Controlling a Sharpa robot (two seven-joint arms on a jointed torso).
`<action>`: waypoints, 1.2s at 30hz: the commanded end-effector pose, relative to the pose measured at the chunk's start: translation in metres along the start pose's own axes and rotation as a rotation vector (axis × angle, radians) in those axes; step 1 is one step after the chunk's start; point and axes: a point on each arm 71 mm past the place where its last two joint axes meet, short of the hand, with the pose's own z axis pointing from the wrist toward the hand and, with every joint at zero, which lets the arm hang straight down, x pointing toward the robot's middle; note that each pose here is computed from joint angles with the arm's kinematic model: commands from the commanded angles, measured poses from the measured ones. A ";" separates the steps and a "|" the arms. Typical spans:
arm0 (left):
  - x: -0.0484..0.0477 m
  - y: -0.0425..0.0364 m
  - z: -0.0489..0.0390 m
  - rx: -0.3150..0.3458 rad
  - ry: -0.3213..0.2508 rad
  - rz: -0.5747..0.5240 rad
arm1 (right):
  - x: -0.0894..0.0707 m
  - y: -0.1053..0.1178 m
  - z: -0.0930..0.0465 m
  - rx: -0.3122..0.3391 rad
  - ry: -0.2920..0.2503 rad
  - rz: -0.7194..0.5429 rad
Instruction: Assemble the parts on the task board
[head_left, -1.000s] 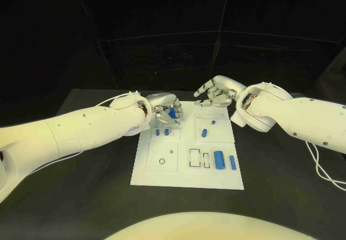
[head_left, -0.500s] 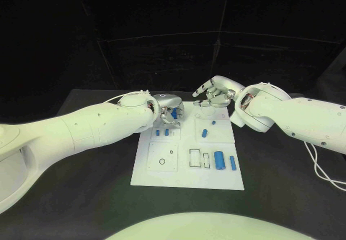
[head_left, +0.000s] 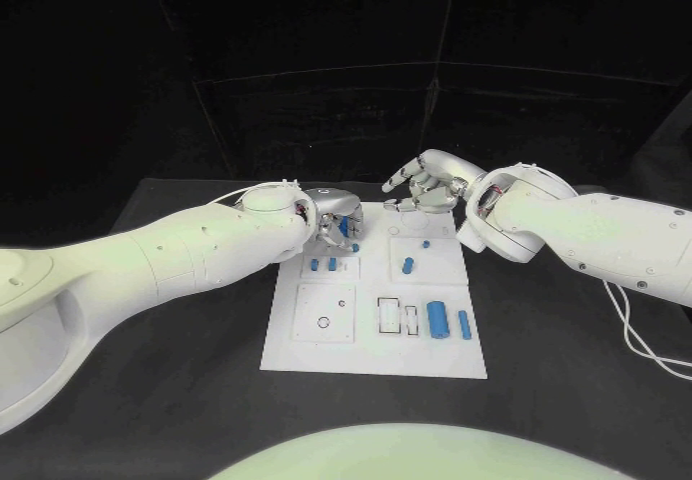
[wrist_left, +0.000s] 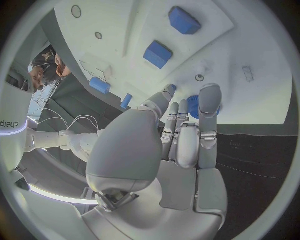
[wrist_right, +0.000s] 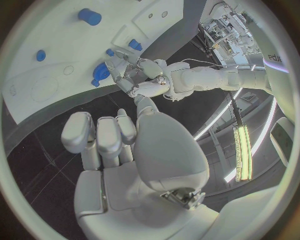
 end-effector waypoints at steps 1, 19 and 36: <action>0.0015 -0.0013 0.0014 0.012 0.025 0.007 | -0.001 0.002 0.001 -0.013 -0.012 0.002; 0.0052 -0.0069 0.0074 0.018 0.061 0.004 | 0.000 0.003 0.002 -0.013 -0.006 0.002; 0.0092 -0.0070 0.0095 -0.009 0.112 0.017 | 0.001 0.004 0.002 -0.013 -0.004 0.002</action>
